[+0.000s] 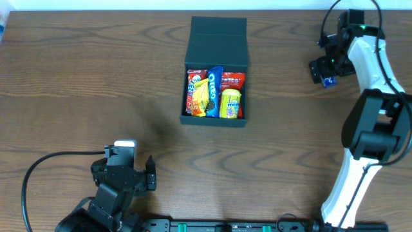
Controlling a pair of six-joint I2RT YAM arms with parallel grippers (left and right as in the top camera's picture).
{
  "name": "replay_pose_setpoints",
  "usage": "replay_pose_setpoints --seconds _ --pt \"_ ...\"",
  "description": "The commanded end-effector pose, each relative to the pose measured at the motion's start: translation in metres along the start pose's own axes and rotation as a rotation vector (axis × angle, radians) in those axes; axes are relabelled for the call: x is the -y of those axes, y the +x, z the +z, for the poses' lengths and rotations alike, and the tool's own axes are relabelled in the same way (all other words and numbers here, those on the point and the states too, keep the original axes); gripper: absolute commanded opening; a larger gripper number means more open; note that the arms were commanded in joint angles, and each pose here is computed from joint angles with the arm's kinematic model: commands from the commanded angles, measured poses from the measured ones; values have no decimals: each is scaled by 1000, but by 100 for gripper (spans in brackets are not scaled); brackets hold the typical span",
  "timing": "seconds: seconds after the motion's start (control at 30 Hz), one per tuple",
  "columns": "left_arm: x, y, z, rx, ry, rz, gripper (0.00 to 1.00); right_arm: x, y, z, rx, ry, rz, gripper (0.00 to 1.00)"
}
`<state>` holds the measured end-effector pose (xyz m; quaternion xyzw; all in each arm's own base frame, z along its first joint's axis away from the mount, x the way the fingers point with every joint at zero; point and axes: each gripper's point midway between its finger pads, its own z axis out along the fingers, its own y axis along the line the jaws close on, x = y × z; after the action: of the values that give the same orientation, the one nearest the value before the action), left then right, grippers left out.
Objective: Pack container
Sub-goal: 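Lower the right gripper onto the blue Eclipse mints tin and grasp it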
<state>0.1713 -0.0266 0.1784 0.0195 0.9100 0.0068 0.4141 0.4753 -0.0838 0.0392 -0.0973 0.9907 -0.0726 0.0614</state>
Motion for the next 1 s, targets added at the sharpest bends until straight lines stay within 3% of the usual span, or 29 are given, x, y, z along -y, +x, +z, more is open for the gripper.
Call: replay_pose_setpoints --seconds 0.0,0.97 --pt "-4 1 1 2 -23 12 95 15 2 10 -25 56 -17 99" --pt "-4 1 1 2 -22 12 95 0 -15 28 41 -37 -4 99"
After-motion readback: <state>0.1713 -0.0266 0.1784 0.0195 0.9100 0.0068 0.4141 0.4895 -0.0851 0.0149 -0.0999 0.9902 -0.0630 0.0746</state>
